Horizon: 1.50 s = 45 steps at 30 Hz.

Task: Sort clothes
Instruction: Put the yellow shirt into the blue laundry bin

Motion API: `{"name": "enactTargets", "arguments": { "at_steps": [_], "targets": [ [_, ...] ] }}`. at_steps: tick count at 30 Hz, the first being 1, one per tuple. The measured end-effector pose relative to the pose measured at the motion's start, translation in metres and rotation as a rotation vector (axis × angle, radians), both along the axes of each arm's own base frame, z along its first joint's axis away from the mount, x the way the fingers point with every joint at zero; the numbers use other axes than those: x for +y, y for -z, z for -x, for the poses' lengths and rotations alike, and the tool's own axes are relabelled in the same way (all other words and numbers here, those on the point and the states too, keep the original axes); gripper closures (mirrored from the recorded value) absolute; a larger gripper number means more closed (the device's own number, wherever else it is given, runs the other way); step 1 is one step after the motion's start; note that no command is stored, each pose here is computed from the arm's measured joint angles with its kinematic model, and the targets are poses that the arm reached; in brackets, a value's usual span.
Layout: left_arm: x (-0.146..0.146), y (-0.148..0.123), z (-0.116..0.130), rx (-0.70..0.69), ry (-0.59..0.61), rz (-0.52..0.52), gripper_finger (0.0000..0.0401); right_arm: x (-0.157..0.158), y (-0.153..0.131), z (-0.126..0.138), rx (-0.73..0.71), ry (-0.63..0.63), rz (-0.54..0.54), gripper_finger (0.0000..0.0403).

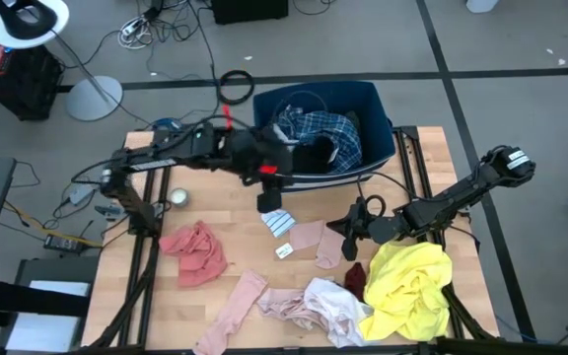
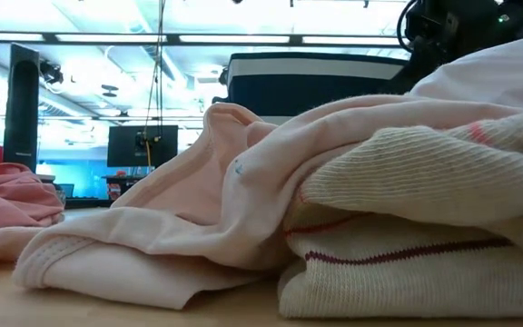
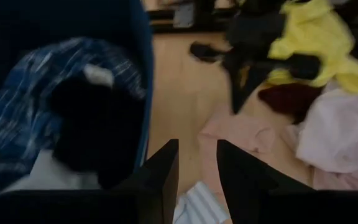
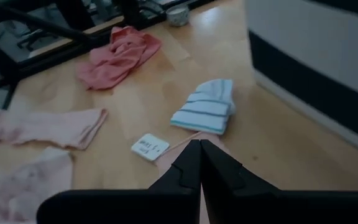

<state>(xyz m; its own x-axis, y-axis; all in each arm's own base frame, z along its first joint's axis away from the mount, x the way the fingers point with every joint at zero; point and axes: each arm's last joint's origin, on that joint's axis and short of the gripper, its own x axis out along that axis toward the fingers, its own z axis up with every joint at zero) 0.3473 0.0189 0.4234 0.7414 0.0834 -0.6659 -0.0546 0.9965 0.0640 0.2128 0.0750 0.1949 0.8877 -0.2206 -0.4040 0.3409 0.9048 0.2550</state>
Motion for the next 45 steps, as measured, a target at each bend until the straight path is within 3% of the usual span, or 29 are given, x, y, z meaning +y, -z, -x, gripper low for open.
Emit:
{"name": "enactTargets", "arguments": {
  "at_steps": [10, 15, 23, 27, 34, 40, 45],
  "targets": [
    [-0.004, 0.064, 0.077, -0.156, -0.095, 0.064, 0.0286, 0.002, -0.001, -0.001, -0.006, -0.054, -0.054, 0.0393],
    [-0.008, 0.108, 0.12, -0.238, -0.162, 0.165, 0.0286, 0.002, -0.001, -0.001, -0.011, -0.056, -0.052, 0.0394],
    [-0.023, 0.175, 0.17, -0.395, -0.137, 0.279, 0.0286, 0.003, -0.007, -0.005, 0.033, -0.148, -0.098, 0.0361],
    [-0.027, 0.201, 0.184, -0.459, -0.124, 0.337, 0.0286, 0.002, -0.023, -0.011, 0.108, -0.181, -0.116, 0.0318],
    [-0.031, 0.236, 0.194, -0.528, -0.122, 0.434, 0.0286, -0.005, -0.073, -0.008, 0.379, -0.138, -0.076, 0.0251],
    [-0.031, 0.237, 0.195, -0.601, -0.111, 0.457, 0.0286, 0.0, -0.12, 0.008, 0.493, -0.093, -0.231, 0.0241],
    [-0.032, 0.236, 0.194, -0.619, -0.106, 0.458, 0.0286, 0.014, -0.123, 0.03, 0.654, -0.066, -0.371, 0.025]
  ]
}}
